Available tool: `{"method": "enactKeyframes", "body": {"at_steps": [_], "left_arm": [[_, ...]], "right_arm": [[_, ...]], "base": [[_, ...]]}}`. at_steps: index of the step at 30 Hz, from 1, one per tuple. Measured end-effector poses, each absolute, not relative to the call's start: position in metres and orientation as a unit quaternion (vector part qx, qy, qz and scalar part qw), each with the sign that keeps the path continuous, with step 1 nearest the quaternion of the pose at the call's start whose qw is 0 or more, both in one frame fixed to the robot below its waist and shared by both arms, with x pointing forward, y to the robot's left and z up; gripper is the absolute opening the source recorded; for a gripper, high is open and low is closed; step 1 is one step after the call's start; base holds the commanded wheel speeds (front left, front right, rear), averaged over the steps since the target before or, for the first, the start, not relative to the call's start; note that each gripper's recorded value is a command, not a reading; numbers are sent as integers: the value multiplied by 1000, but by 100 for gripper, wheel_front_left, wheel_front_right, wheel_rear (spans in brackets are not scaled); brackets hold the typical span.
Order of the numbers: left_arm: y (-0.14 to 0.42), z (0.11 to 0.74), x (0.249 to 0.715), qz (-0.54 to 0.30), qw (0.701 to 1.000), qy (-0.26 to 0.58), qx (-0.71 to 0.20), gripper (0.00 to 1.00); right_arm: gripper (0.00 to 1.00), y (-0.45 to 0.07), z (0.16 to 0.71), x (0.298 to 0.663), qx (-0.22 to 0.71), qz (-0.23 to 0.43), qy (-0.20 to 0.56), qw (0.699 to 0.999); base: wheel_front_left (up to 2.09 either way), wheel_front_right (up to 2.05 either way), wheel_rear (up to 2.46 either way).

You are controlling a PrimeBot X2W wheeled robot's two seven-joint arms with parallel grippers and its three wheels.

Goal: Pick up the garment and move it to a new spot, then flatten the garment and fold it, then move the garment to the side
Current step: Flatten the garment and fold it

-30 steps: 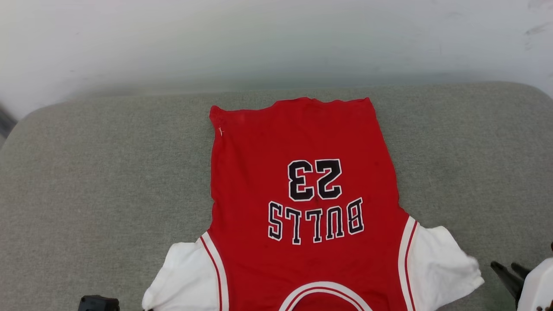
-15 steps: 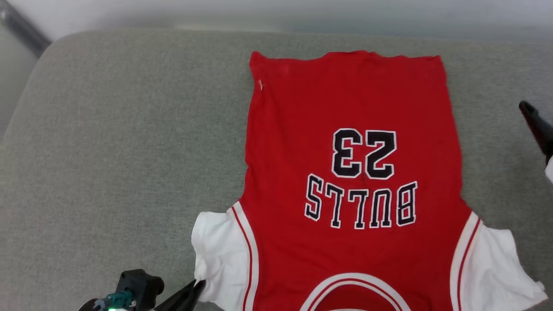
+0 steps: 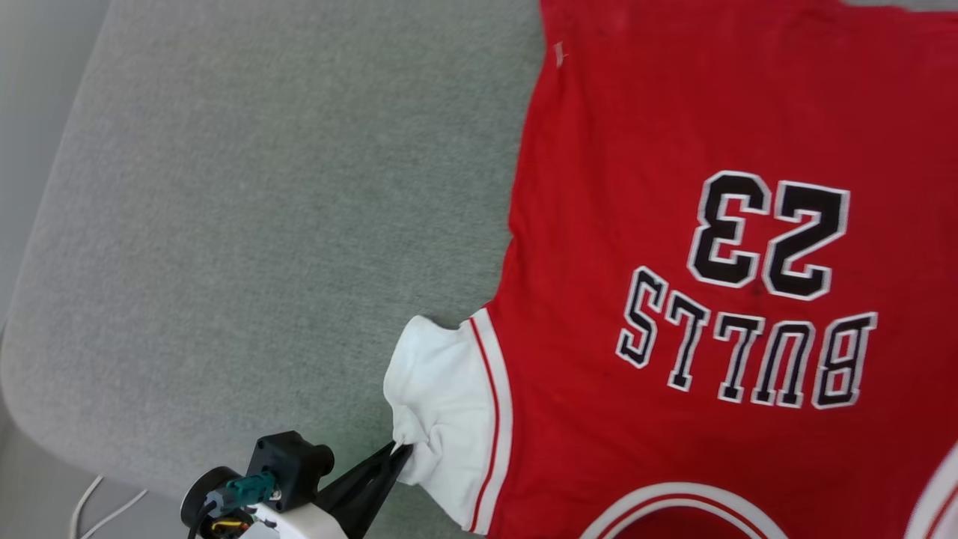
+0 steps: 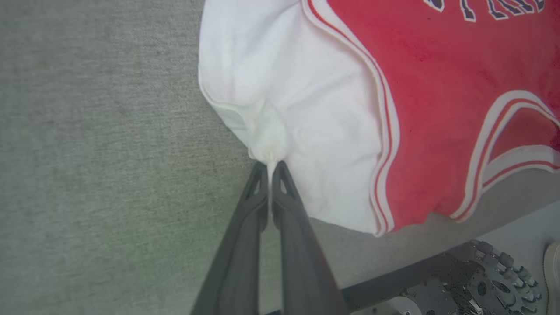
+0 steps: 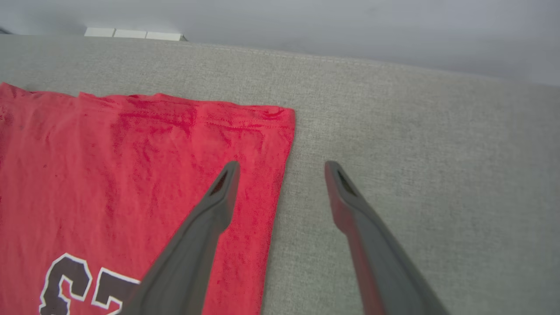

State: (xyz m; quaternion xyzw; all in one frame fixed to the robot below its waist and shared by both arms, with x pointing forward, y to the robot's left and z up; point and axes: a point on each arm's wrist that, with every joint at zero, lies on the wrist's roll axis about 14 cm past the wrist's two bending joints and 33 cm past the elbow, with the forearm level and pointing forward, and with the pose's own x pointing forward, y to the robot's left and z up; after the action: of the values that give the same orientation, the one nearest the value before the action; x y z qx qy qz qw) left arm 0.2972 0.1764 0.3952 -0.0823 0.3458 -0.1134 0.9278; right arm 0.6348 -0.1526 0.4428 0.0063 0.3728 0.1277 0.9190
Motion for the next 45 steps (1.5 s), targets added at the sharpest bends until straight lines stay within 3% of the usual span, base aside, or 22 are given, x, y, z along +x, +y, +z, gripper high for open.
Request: {"method": "enactKeyframes", "body": {"at_steps": [10, 18, 19, 20, 21, 35, 45], "left_arm": [[189, 382, 296, -72, 925, 363, -90, 0], [192, 376, 290, -53, 923, 369, -96, 0], [193, 376, 290, -52, 923, 370, -96, 0], [193, 376, 290, -51, 923, 369, -95, 0], [194, 376, 290, -50, 923, 368, -95, 0], [201, 383, 299, -59, 933, 346, -78, 0], [204, 411, 310, -70, 951, 293, -67, 0]], "right_arm": [[100, -126, 379, 652, -37, 113, 514, 849], [100, -114, 352, 650, -37, 112, 543, 831], [55, -115, 351, 649, -31, 109, 546, 830], [18, -117, 349, 648, -25, 104, 551, 828], [0, -117, 349, 647, -25, 103, 553, 827], [0, -133, 358, 610, -11, 98, 556, 825], [0, -175, 370, 532, -16, 85, 569, 818]], "base": [[0, 0, 0], [0, 0, 0], [0, 0, 0], [0, 0, 0], [0, 0, 0], [0, 0, 0], [0, 0, 0]]}}
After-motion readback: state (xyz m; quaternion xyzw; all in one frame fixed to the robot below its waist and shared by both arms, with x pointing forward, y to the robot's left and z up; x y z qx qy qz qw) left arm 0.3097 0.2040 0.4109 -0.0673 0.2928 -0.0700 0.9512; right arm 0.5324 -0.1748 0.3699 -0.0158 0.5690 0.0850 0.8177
